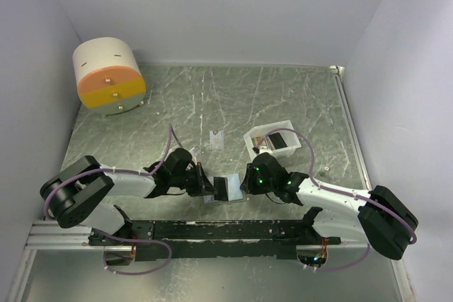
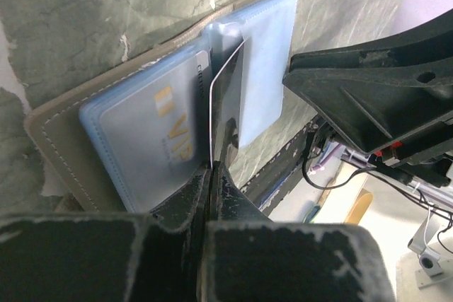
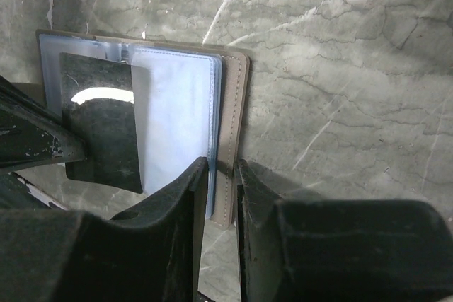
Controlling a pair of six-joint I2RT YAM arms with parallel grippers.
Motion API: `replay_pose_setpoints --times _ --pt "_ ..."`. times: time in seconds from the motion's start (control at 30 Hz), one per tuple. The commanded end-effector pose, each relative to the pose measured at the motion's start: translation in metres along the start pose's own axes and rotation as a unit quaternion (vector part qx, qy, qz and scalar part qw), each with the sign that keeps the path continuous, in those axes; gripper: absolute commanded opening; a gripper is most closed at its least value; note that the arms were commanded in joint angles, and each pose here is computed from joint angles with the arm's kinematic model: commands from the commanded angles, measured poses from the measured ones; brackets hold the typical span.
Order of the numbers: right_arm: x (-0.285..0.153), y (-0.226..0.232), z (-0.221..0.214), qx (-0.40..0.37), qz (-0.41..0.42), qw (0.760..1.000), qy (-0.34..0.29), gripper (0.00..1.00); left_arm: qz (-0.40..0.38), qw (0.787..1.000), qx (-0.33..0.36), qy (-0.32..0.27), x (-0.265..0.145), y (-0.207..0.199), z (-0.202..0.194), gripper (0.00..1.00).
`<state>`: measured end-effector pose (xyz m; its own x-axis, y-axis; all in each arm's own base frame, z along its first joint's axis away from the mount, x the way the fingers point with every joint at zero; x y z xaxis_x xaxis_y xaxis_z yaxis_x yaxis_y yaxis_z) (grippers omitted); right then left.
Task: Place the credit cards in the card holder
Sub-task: Insert the credit card into the card holder.
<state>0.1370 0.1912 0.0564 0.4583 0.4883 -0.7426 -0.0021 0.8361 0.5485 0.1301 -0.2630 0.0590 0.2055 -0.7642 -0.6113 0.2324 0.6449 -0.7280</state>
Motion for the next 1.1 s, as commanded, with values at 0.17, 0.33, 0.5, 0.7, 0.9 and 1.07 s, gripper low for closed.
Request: replay_pose_setpoints --times 0.17,0.33,0.5,0.7,0.9,1.07 --pt "-0.001 -0.004 -0.009 0.002 0.005 1.000 0.013 0.21 0.043 0.999 0.001 -0.034 0.000 0.012 0.008 0.07" --pt "-0.001 -0.001 -0.011 0.012 0.015 1.000 0.016 0.21 0.020 0.999 -0.003 -0.025 0.002 0.009 0.005 0.07" --pt "0.001 0.001 -0.015 0.030 0.032 0.999 0.024 0.21 0.002 1.000 -0.012 -0.019 0.005 0.008 0.000 0.07" --pt "0.002 0.004 -0.016 0.038 0.038 0.998 0.022 0.21 -0.005 1.000 -0.008 -0.009 0.008 0.005 -0.004 0.07" --pt "-0.001 0.006 -0.012 0.037 0.038 0.998 0.015 0.21 0.041 0.999 0.024 -0.005 0.007 0.006 0.003 0.25" --pt "-0.004 0.006 -0.010 0.033 0.036 0.999 0.007 0.21 0.077 0.996 0.036 -0.020 -0.001 0.004 0.011 0.47"
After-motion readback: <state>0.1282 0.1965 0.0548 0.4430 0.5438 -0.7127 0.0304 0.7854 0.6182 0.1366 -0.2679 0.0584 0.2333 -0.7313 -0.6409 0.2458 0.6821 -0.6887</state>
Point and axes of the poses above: each gripper's point midway between its finger pads, its own x axis out along the fingers, its own y axis along the line the jaws close on, z = x × y, the point moved 5 cm from there along -x, back along the fingers, and after that the axes turned 15 degrees about x, right-handed, at the moved point
